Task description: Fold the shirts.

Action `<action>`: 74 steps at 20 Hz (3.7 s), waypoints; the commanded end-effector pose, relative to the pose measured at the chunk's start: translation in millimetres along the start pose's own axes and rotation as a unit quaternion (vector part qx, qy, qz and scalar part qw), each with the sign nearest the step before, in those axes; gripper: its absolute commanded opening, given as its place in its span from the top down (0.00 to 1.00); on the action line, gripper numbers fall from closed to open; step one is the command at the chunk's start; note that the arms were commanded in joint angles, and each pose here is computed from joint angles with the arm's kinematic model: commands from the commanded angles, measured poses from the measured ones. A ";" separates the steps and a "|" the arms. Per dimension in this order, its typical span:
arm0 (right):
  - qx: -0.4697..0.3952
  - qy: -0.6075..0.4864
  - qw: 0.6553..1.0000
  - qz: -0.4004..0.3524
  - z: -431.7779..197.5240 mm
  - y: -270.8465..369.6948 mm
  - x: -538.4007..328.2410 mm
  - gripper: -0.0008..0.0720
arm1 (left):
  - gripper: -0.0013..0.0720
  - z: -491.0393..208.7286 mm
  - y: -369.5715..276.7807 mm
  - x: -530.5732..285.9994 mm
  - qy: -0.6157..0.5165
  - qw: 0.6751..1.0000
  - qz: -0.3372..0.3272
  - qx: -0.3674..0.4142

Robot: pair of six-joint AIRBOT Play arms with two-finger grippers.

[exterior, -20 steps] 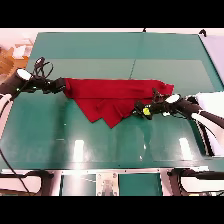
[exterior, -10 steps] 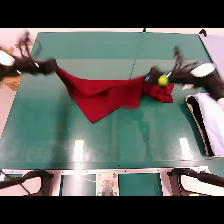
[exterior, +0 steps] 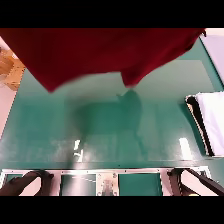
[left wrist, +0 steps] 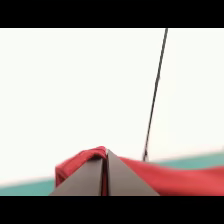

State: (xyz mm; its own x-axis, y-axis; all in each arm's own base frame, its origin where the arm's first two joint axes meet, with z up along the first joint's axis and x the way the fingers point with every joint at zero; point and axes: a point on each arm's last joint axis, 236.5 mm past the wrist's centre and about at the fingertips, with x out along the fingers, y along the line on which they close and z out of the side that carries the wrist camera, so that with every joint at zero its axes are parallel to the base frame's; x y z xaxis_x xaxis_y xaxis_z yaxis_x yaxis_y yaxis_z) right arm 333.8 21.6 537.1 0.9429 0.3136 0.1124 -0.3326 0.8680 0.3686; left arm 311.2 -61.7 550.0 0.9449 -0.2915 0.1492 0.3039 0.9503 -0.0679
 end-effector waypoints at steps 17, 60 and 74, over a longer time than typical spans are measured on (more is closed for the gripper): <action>0.100 0.152 0.981 -0.068 -163.6 -149.8 71.6 0.96 | 0.95 -251.2 51.6 104.9 0.289 0.950 -0.014 -0.114; 0.285 0.534 0.785 -0.133 -522.0 -361.5 75.2 0.49 | 0.21 -618.2 61.5 80.4 0.660 0.679 0.085 -0.311; 0.368 0.444 0.782 -0.237 -450.1 -315.5 -85.6 0.58 | 0.04 -536.6 28.1 -116.9 0.732 0.627 0.098 -0.248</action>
State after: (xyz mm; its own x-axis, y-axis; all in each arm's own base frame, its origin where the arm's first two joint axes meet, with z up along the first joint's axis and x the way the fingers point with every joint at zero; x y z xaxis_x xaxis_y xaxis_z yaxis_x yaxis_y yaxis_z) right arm 393.9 -103.5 6.0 0.3927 0.5196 -0.7588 0.3787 0.6606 0.6483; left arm 332.2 -62.6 6.8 -0.0782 -0.3311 -0.9403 -0.1687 0.9340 -0.3149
